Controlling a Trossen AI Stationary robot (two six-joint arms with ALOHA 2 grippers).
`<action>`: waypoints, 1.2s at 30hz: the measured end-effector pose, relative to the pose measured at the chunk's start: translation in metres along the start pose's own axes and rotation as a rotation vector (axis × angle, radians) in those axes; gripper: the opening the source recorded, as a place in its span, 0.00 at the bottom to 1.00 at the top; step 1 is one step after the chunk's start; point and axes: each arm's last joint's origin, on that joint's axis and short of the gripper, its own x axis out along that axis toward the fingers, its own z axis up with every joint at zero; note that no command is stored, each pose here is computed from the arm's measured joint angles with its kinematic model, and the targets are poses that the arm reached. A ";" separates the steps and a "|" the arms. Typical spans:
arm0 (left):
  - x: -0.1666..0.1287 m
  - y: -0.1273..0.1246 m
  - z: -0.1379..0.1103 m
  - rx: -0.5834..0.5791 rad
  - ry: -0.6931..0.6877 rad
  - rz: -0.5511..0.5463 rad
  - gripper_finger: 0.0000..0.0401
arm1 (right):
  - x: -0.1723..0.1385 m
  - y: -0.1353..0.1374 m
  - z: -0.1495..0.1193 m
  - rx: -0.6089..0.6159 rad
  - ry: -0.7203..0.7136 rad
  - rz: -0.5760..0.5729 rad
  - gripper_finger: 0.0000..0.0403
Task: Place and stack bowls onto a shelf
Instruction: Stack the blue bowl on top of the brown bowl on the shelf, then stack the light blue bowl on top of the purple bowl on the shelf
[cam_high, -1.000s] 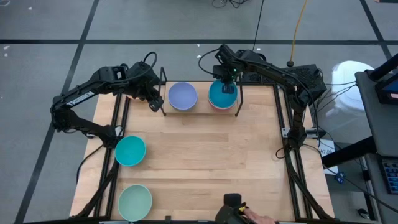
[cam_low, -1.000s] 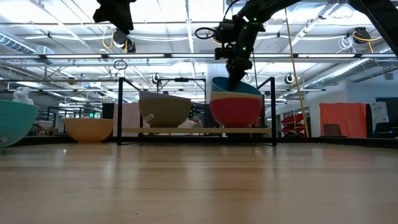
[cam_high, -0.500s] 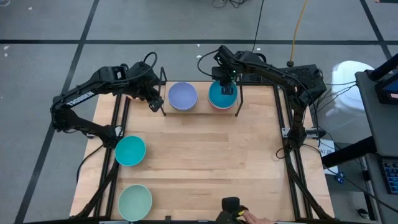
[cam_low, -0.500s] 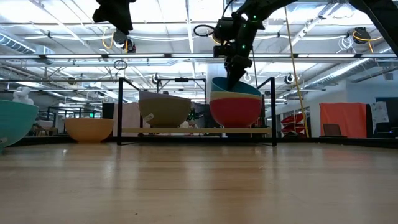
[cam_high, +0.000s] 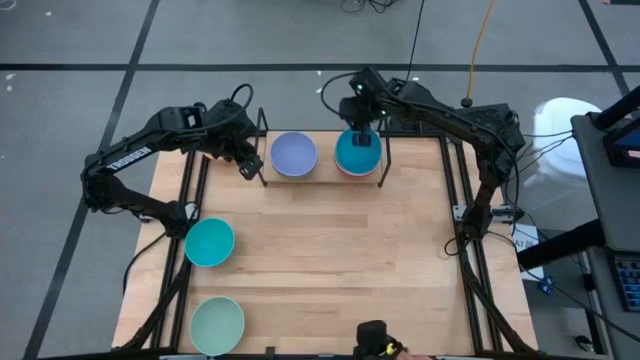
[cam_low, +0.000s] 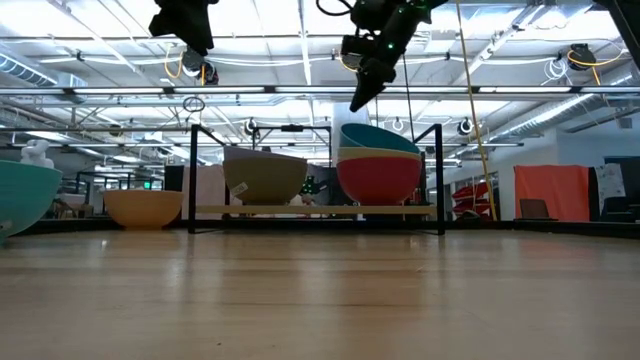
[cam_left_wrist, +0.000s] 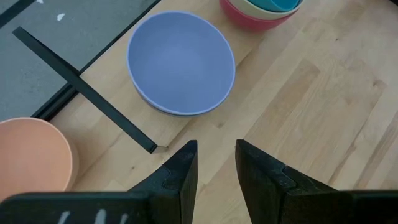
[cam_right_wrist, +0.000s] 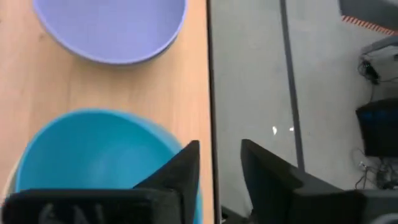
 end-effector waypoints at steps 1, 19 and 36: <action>0.000 0.000 0.000 0.000 0.000 0.000 0.28 | 0.001 -0.001 0.000 -0.007 -0.008 -0.008 0.22; 0.000 0.000 -0.001 -0.001 0.006 0.002 0.28 | 0.014 0.006 -0.009 -0.044 0.046 0.044 0.00; 0.000 0.001 -0.002 0.002 0.018 0.006 0.28 | -0.001 0.007 -0.011 -0.136 0.002 -0.101 0.00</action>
